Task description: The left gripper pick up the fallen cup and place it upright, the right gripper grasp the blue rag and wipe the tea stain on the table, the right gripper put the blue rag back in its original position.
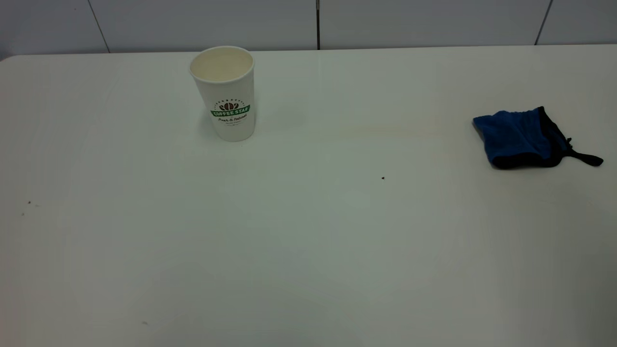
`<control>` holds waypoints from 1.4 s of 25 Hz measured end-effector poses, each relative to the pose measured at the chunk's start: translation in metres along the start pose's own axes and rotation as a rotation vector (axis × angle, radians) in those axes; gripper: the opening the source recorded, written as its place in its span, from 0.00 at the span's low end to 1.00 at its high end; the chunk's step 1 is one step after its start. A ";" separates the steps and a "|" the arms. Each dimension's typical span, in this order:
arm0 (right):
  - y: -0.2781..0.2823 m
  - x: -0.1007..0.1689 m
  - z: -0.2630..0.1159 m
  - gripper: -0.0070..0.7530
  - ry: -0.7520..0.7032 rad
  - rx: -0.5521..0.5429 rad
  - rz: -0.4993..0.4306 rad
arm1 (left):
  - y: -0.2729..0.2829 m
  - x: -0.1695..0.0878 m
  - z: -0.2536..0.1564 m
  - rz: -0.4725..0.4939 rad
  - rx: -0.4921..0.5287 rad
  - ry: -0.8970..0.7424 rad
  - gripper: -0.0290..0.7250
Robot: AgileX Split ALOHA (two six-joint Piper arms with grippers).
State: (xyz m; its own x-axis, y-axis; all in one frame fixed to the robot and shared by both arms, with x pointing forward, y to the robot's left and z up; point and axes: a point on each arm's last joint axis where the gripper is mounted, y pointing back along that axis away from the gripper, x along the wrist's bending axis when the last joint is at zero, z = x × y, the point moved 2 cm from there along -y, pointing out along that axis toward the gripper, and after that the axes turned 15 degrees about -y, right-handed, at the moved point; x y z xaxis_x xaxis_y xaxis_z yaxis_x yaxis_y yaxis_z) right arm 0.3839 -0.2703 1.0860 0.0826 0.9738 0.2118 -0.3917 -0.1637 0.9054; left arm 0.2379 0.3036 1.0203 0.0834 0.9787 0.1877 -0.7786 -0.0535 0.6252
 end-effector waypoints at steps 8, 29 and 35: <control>-0.002 -0.027 -0.083 0.85 0.012 -0.316 0.032 | 0.000 0.000 0.000 0.000 0.000 0.000 0.64; 0.005 -0.045 -0.140 0.81 -0.007 -0.638 -0.026 | 0.000 0.000 0.000 0.000 0.000 -0.001 0.64; 0.005 -0.045 -0.140 0.77 -0.007 -0.638 -0.027 | 0.000 0.000 0.000 0.000 0.000 -0.001 0.64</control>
State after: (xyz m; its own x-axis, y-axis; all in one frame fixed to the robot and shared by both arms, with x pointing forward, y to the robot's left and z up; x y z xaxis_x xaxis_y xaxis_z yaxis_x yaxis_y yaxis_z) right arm 0.2499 -0.2930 1.0295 0.1050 0.9750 0.1959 -0.8578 -0.0109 0.5138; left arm 0.2379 0.3036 1.0203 0.0842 0.9784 0.1886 -0.7786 -0.0535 0.6252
